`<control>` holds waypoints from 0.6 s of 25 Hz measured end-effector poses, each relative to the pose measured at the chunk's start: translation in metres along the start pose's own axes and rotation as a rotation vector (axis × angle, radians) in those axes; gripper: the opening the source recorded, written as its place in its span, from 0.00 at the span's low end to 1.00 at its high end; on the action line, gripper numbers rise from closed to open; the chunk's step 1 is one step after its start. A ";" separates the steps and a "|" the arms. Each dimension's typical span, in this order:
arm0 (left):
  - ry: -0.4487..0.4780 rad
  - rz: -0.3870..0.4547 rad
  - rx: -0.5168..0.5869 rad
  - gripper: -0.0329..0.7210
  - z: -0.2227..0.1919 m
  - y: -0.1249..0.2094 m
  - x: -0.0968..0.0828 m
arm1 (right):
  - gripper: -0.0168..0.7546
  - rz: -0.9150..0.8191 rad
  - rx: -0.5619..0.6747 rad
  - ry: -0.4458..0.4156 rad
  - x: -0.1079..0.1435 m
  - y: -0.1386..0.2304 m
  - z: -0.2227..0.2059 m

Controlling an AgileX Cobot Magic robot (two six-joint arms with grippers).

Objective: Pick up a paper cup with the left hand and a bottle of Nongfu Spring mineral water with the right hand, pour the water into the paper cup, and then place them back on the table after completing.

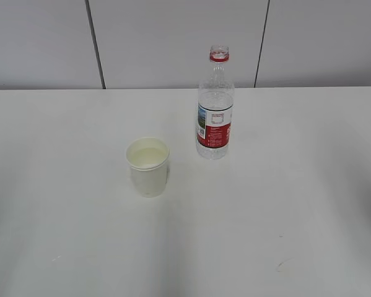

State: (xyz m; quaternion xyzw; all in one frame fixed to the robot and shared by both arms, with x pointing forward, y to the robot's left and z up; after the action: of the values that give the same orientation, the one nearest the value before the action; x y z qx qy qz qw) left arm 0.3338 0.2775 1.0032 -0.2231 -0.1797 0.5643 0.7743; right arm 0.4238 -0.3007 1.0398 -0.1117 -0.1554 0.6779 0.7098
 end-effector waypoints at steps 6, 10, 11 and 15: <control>-0.036 0.033 -0.093 0.78 0.004 0.009 0.001 | 0.79 0.029 -0.071 0.086 -0.013 0.037 -0.007; -0.053 0.030 -0.161 0.76 0.006 0.007 0.002 | 0.79 0.022 -0.122 0.071 -0.011 0.060 -0.016; -0.056 0.031 -0.174 0.75 0.004 0.007 0.003 | 0.79 0.020 -0.131 0.069 -0.011 0.066 -0.017; -0.059 0.037 -0.191 0.72 0.003 0.008 0.003 | 0.79 -0.002 -0.159 0.057 -0.009 0.088 -0.025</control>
State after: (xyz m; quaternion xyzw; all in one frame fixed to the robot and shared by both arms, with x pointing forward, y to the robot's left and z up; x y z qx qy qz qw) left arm 0.3267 0.2827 1.0015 -0.2823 -0.2514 0.5651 0.7333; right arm 0.3507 -0.3034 0.9835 -0.1871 -0.1886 0.6593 0.7033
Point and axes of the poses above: a point on each arm's last joint axis where the gripper is mounted, z pointing back along that axis away from the gripper, x along the wrist's bending axis when the last joint is at zero, y = z × x, the point moved 7 cm from there along -z, pointing out along that axis toward the gripper, and after that the axes turned 12 degrees about -z, right-handed, at the moved point
